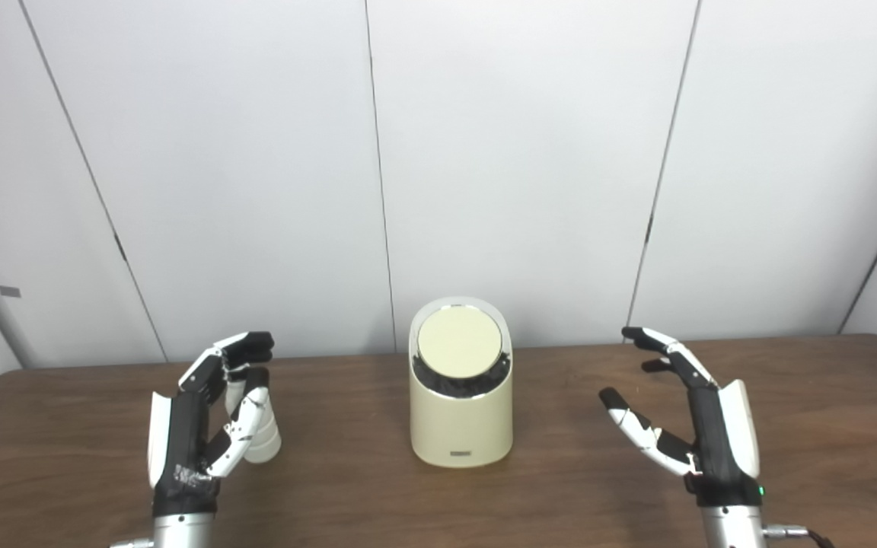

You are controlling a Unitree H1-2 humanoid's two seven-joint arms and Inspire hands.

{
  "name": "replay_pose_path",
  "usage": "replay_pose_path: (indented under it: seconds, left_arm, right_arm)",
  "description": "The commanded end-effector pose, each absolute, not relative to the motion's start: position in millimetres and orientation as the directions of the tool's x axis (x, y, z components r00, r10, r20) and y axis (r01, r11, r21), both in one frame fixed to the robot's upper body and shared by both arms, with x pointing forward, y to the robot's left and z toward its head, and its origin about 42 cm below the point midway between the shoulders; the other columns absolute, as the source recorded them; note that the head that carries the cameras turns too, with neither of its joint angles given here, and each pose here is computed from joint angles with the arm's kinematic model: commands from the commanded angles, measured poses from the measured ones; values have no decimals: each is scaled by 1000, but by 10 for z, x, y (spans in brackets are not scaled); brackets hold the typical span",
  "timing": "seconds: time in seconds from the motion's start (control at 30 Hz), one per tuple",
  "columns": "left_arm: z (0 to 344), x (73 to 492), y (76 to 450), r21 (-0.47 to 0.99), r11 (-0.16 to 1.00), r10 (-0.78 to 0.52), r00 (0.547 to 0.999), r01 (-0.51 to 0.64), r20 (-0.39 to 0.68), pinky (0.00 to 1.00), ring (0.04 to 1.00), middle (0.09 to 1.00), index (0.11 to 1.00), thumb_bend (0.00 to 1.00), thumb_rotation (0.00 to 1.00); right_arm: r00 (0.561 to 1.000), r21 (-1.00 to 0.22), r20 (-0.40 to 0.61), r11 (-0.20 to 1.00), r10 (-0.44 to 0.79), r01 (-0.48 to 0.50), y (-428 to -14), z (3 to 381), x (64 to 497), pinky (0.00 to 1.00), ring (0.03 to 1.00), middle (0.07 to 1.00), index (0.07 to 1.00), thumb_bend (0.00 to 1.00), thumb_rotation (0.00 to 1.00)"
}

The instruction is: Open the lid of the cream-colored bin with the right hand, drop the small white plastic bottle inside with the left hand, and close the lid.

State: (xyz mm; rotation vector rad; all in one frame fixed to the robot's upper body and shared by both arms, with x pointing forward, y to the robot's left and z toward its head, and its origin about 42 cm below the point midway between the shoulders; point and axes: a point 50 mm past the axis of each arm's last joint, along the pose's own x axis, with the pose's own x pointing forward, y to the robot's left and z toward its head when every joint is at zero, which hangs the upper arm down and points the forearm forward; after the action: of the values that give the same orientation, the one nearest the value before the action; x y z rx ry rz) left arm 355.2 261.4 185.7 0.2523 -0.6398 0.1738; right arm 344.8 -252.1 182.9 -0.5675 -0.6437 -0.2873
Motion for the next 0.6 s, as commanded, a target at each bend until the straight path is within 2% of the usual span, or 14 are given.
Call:
replay_pose_path:
  seconds: [0.0,0.27,0.57]
  left_arm:
    - [2023,3602,2638,181,952,69,747,-247,661,604,681,702,693,284,468]
    - [2016,3616,2637,174,955,71,752,-242,656,603,684,703,693,288,445]
    - [2035,3609,2628,175,955,65,747,-239,661,601,681,702,694,275,447]
  right_arm:
    - [716,-367,694,822,-69,436,-2490,2010,3467,614,748,765,739,273,400]
    - [717,-366,693,823,-70,434,-2485,2006,3480,605,744,764,730,270,377]
    - [709,-368,702,818,-67,442,-2467,2062,3487,596,733,762,735,296,443]
